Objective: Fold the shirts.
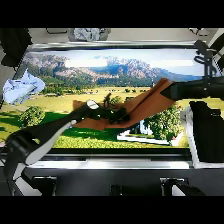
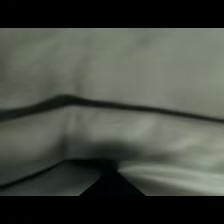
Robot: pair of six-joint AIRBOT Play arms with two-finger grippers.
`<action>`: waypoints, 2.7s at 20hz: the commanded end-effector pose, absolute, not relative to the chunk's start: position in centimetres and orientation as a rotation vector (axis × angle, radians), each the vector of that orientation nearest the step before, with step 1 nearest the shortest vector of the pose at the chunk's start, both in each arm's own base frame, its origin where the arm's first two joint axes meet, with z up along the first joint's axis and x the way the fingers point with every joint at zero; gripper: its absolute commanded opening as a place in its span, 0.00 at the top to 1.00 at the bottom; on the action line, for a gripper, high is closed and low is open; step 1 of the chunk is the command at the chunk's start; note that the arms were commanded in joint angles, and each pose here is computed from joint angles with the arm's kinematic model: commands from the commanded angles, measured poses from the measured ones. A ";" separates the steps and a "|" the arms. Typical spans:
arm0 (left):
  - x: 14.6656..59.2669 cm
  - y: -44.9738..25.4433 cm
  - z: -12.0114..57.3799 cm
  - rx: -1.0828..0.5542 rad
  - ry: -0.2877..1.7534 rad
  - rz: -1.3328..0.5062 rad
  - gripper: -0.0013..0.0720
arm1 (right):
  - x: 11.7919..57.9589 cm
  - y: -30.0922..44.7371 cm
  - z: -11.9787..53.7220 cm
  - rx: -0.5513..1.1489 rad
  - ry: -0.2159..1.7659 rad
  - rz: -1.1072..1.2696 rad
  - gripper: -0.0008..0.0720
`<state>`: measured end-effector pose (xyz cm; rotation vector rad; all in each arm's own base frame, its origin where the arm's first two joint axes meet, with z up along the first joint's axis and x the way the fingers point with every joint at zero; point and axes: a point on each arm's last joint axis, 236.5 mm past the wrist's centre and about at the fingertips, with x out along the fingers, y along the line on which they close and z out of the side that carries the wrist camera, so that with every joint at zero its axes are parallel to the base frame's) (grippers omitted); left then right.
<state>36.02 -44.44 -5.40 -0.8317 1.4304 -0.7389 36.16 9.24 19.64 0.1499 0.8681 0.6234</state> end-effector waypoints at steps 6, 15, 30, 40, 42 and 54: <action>39.3 -43.9 -1.9 -0.857 1.261 -0.775 0.95 | 37.2 9.8 22.4 0.220 0.761 0.596 0.93; 47.5 -10.1 18.0 -0.604 0.746 -0.374 0.95 | 42.0 30.0 14.3 0.290 0.794 0.816 0.93; 42.0 -2.6 28.5 -0.524 0.486 -0.265 0.95 | 44.4 21.3 4.1 0.091 1.037 0.632 0.03; 41.3 -3.3 26.2 -0.490 0.574 -0.273 0.95 | 38.9 13.5 -7.4 0.540 1.326 0.470 0.12; 41.3 -3.3 26.2 -0.491 0.573 -0.273 0.95 | 38.7 15.3 -8.3 0.586 1.350 0.504 0.17; 41.3 -3.3 26.2 -0.478 0.571 -0.276 0.95 | 43.2 14.6 2.3 0.374 1.095 0.749 0.93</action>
